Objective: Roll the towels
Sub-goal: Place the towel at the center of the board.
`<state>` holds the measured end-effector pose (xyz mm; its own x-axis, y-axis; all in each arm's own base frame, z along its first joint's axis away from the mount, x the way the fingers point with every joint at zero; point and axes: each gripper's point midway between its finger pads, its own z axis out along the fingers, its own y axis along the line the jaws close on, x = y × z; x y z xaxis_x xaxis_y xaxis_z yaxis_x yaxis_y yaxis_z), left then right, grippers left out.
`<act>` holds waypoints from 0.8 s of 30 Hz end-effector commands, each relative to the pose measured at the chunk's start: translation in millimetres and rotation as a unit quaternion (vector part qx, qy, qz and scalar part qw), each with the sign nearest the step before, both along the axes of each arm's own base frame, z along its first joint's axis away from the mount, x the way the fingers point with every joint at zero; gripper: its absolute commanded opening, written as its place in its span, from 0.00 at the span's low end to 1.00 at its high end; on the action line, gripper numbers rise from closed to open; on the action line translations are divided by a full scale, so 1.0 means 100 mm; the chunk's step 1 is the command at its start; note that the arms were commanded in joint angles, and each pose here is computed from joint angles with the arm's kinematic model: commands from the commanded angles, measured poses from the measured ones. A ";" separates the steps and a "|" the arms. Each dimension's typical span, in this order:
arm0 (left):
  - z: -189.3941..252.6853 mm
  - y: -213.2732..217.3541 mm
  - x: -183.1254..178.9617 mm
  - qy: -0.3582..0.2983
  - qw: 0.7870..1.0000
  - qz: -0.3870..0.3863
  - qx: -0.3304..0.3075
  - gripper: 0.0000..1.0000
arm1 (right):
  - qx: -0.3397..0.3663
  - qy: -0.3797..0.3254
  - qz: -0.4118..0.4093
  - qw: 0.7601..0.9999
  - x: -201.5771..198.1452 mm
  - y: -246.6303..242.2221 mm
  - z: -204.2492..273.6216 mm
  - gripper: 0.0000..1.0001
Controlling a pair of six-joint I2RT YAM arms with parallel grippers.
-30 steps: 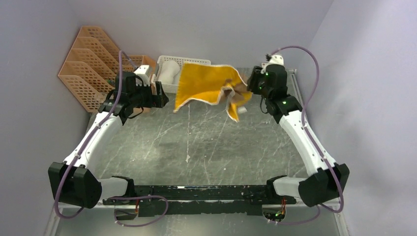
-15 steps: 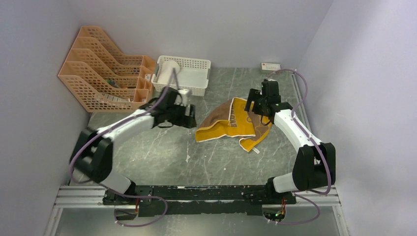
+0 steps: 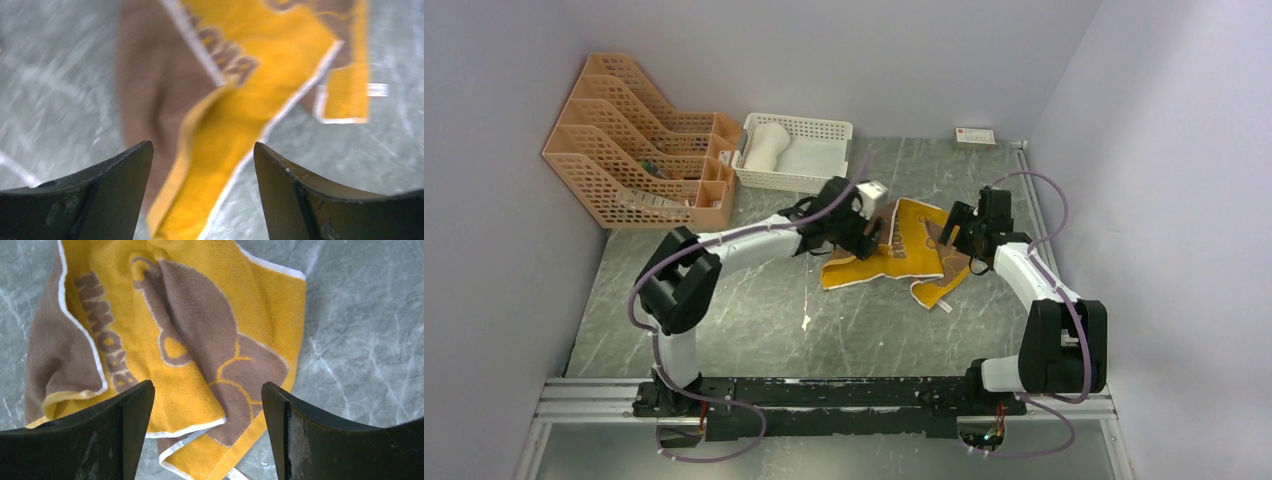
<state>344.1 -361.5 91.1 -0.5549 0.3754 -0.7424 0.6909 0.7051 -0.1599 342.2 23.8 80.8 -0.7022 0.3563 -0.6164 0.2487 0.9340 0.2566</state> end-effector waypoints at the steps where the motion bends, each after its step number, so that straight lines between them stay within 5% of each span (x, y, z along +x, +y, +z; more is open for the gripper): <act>1: 0.32 -0.55 -0.11 -0.099 0.990 -0.099 -0.015 0.83 | 0.012 -0.021 -0.016 1.000 0.04 -0.12 0.03 0.79; 6: 0.15 -0.75 -0.16 -0.088 0.987 -0.133 0.012 0.68 | 0.022 -0.019 -0.021 0.999 0.01 -0.20 -0.02 0.79; 24: -0.36 -0.86 -0.09 -0.079 0.975 -0.182 0.101 0.59 | 0.042 -0.018 -0.022 0.999 -0.04 -0.22 -0.08 0.79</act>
<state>331.5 -446.1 66.1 -0.2654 0.6287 -0.7310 0.8957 0.4413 0.0542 336.8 3.5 69.9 -0.6785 0.4341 -0.5926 0.2858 0.8991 0.3315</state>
